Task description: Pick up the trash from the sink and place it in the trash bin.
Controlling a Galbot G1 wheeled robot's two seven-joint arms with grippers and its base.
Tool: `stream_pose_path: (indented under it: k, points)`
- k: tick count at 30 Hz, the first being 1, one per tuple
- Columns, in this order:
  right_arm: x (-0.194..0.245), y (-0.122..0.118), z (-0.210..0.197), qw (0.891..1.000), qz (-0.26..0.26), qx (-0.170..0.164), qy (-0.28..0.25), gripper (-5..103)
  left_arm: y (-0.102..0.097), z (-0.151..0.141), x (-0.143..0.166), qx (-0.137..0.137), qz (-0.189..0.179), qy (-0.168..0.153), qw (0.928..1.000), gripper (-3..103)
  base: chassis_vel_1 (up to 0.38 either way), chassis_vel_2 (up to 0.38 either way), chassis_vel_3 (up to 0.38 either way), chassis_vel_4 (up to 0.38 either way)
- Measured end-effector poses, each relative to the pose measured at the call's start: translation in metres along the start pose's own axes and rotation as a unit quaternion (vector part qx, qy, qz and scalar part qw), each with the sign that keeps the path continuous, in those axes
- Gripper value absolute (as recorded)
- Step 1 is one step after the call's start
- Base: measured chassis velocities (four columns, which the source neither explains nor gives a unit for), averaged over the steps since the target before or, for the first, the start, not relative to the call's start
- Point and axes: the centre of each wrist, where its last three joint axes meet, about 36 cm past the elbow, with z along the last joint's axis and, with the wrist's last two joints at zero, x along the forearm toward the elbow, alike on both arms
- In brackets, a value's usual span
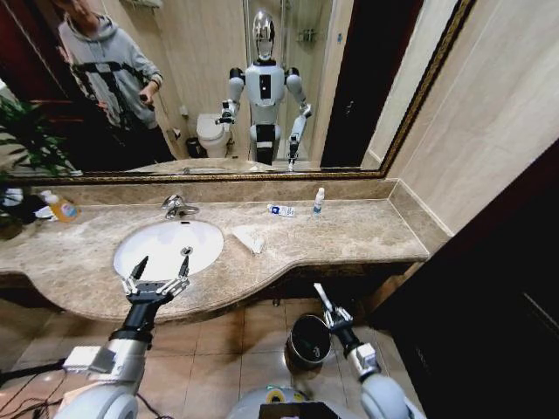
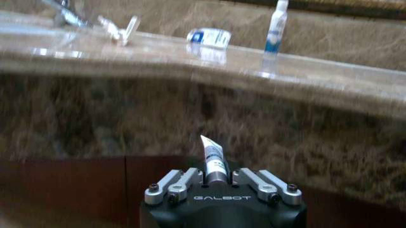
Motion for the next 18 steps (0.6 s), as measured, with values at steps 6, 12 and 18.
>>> stream_pose_path:
  k: [6, 12, 18]
  points:
    - [-0.002, 0.004, 0.039, 0.999, -0.010, 0.022, 0.038, 19, 0.000, 0.000, 0.000, 0.000, 0.000, 0.000, 1.0000, 100, 0.000, 0.000, 0.000, 0.000]
    - [-0.018, 0.002, 0.081, 0.995, -0.014, 0.045, 0.082, 19, 0.000, 0.000, 0.000, 0.000, 0.000, 0.000, 1.0000, 100, 0.000, 0.000, 0.000, 0.000]
    - [-0.040, -0.007, 0.125, 0.988, -0.025, 0.071, 0.134, 19, 0.000, 0.000, 0.000, 0.000, 0.000, 0.000, 1.0000, 100, 0.000, 0.000, 0.000, 0.000]
